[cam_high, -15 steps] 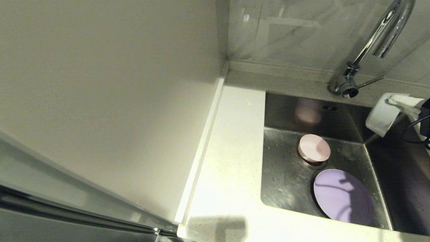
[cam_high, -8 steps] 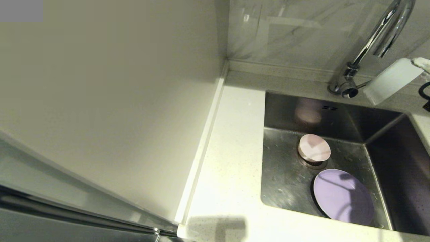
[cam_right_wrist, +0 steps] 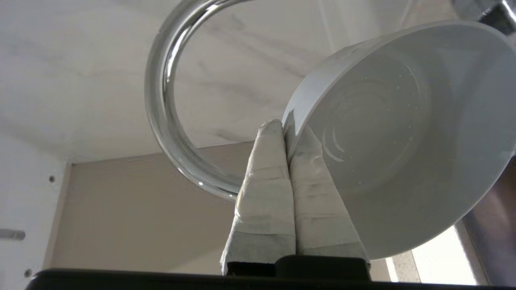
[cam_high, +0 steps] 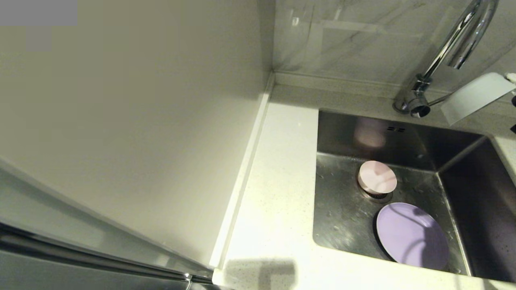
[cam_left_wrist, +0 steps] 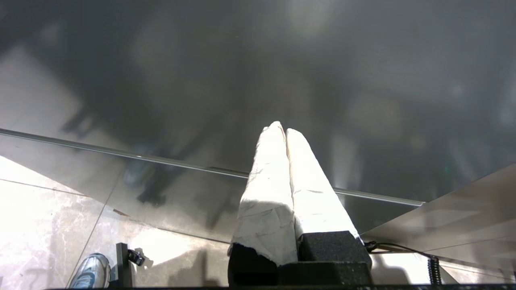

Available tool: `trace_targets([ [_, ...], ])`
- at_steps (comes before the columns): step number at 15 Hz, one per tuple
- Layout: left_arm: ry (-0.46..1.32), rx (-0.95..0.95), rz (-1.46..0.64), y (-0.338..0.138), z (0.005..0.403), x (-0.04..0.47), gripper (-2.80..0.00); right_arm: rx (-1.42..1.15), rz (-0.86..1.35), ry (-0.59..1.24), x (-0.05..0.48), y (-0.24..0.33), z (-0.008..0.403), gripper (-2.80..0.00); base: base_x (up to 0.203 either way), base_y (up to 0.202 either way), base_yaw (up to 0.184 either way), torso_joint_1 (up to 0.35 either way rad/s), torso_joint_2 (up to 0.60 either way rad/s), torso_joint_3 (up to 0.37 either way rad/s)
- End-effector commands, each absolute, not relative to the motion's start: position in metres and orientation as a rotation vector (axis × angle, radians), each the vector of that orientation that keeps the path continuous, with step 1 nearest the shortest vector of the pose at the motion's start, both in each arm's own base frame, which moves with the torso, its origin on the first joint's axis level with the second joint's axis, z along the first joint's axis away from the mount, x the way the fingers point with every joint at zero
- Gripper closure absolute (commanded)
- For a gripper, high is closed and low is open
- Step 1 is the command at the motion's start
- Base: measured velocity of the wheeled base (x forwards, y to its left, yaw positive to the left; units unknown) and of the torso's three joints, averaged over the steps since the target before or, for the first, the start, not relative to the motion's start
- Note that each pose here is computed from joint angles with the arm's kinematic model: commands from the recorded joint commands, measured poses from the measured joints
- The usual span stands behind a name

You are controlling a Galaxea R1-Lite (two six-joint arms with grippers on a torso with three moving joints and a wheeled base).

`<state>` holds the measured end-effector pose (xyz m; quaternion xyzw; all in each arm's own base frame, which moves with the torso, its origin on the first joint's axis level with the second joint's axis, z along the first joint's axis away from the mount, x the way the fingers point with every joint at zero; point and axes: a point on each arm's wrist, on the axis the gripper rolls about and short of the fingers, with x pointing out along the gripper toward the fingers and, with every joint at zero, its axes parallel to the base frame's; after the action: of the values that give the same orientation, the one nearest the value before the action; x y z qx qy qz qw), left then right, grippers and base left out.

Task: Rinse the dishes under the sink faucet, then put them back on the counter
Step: Put a bowl back to the table from the sink

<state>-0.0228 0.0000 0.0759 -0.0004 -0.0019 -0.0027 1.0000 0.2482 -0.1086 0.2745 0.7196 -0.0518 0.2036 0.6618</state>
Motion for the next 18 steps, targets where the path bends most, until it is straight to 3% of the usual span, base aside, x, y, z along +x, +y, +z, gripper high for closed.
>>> trace_targets([
  [1, -0.002, -0.002, -0.005, 0.0, 0.075, -0.023, 0.0, 1.552, 0.538, -0.2, 0.236, -0.114, 0.297, 0.0, 0.0, 0.0, 0.0, 0.0, 0.0, 0.0],
  [5, -0.002, -0.002, -0.005, 0.0, 0.075, -0.023, 0.0, 1.625, 0.483, -0.124, 0.238, -0.116, 0.272, 0.0, 0.0, 0.0, 0.0, 0.0, 0.0, 0.0],
  [7, -0.002, -0.002, -0.005, 0.0, 0.075, -0.023, 0.0, 1.56, 0.521, -0.149, 0.235, -0.116, 0.286, 0.0, 0.0, 0.0, 0.0, 0.0, 0.0, 0.0],
  [13, -0.002, -0.002, -0.005, 0.0, 0.075, -0.023, 0.0, 1.114, 0.456, 0.05, 0.205, -0.183, 0.283, 0.0, 0.0, 0.0, 0.0, 0.0, 0.0, 0.0],
  [18, -0.002, -0.002, -0.005, 0.0, 0.075, -0.023, 0.0, 0.753, 0.313, 0.058, 0.197, -0.222, 0.259, 0.0, 0.0, 0.0, 0.0, 0.0, 0.0, 0.0],
])
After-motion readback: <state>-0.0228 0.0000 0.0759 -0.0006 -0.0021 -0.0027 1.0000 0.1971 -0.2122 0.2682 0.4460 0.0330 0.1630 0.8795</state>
